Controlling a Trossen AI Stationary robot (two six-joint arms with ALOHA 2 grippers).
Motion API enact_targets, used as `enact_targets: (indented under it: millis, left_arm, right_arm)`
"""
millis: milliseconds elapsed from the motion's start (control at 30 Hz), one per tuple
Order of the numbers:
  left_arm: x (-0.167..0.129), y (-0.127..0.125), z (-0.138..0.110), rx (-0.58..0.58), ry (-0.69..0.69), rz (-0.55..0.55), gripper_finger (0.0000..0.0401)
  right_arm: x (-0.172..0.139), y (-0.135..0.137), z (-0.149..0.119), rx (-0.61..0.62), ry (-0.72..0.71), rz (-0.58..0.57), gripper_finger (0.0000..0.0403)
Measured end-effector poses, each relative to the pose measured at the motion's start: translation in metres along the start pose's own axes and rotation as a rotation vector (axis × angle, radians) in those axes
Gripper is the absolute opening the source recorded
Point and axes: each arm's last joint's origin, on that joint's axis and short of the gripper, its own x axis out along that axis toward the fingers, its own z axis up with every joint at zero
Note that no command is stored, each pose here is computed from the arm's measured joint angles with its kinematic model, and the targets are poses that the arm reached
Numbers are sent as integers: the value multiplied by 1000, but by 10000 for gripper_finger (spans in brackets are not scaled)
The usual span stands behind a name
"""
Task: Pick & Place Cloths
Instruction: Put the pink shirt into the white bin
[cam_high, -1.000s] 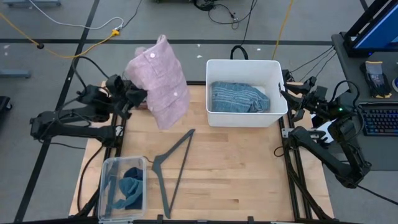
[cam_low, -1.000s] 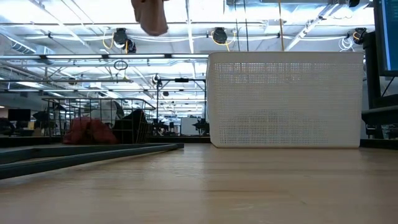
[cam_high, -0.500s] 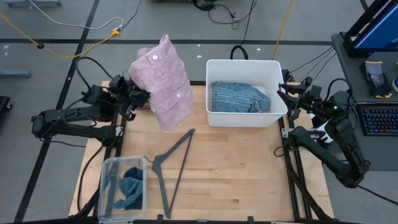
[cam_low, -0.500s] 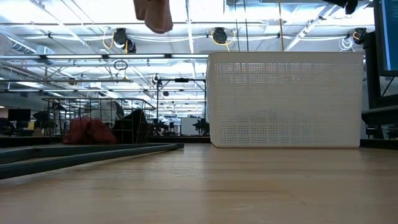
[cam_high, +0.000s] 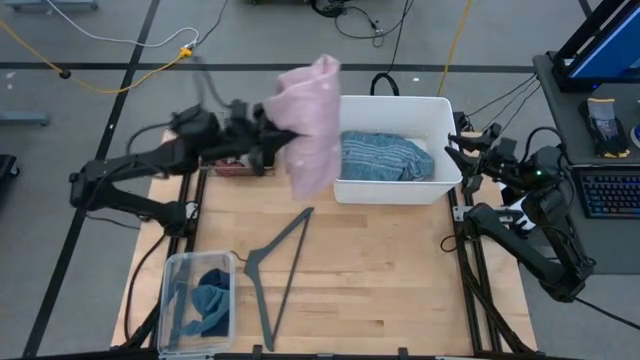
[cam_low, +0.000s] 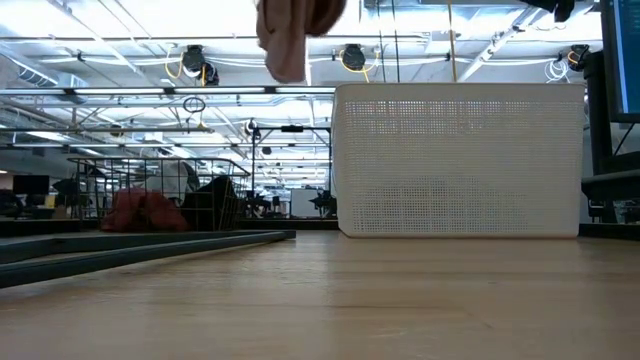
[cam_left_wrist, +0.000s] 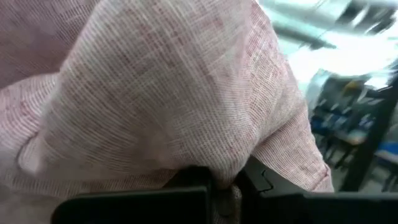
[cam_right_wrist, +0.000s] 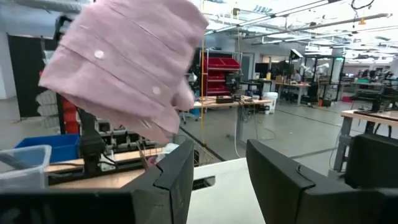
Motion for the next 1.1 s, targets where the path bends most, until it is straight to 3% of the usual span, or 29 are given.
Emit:
enact_targets:
  millis: [267,500,867,1100]
  left_arm:
    - [61,24,16,45,196,110,15]
    - [107,60,13,60,224,107,15]
    - [168,115,-13,55,268,56,15]
    - [193,137,-48,56,331,63,15]
  right_arm:
    - [0,0,-5,-14,44,5,139]
    - [-1,4,-7,41,73,153,139]
    - [-3,8,-3,154,50,263,139]
    - [-6,11,4,116,-12,269,139]
